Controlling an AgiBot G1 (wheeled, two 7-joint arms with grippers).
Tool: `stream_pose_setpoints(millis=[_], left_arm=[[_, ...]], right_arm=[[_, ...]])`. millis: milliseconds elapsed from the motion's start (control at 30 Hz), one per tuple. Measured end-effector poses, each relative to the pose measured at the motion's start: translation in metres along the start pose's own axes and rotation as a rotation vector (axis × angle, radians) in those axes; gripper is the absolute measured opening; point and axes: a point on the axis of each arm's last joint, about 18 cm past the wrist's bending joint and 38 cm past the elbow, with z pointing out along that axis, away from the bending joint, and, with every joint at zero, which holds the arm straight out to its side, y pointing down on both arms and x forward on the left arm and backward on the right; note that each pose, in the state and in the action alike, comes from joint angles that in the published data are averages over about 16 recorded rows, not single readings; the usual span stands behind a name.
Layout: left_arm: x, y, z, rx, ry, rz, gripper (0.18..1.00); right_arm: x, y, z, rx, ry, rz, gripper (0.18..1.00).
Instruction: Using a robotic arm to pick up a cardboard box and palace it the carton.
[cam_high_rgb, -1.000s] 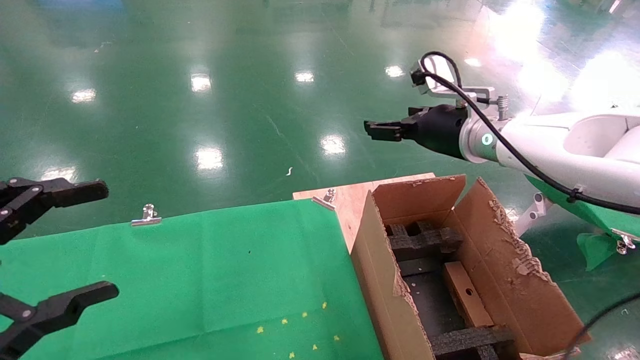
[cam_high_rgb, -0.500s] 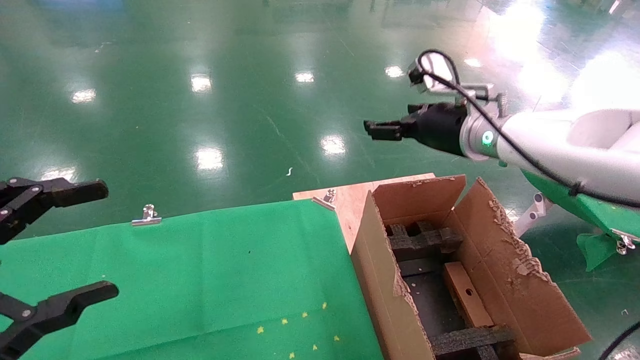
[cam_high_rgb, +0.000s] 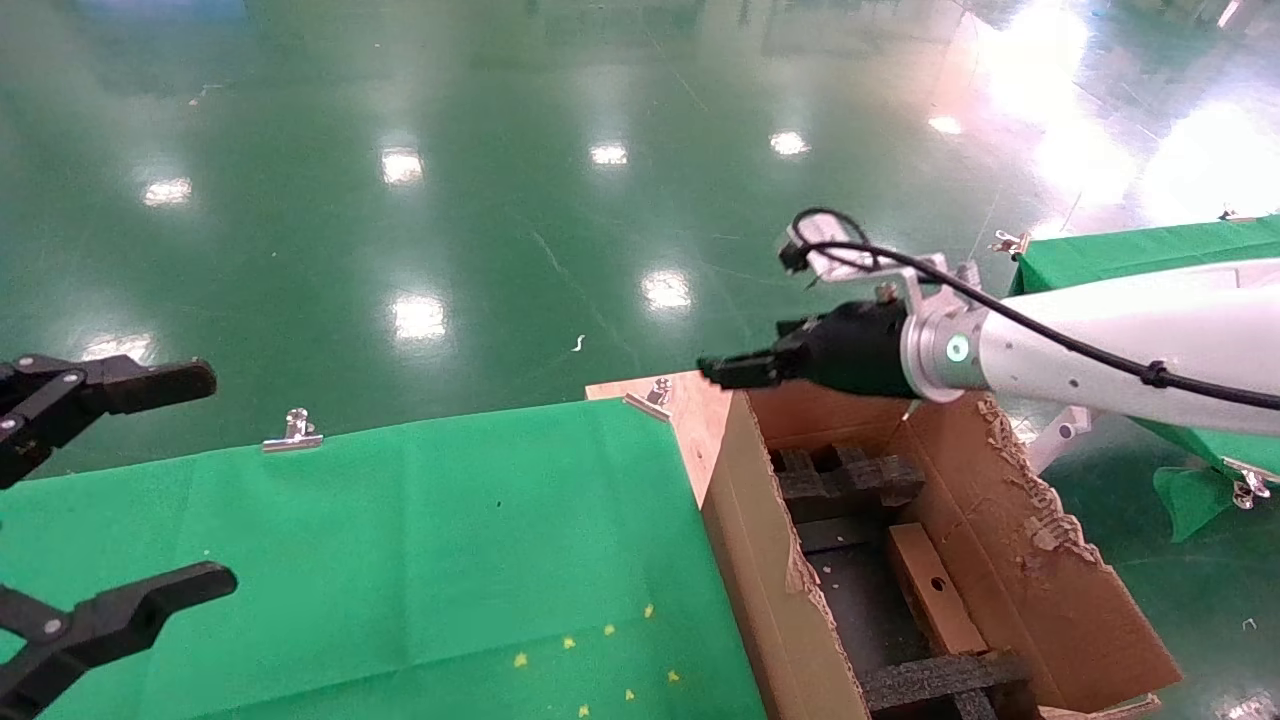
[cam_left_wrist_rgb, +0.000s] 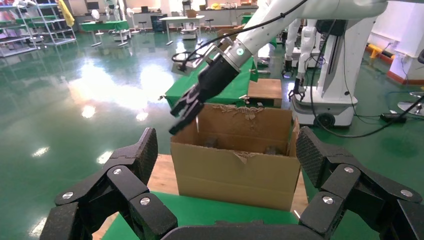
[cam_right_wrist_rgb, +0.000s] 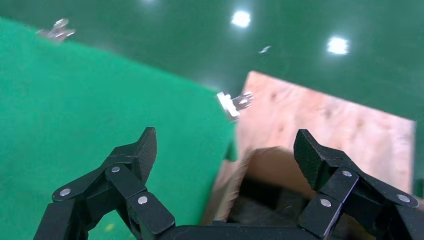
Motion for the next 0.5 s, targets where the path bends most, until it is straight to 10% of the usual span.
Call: stream_pose_setpoints(millis=[500], left_arm=[[0.0,0.0,0.0,0.0,0.0,0.0,1.001]], right_arm=[[-0.05,0.018,-0.018,-0.004,-0.364,-0.111,1.001]])
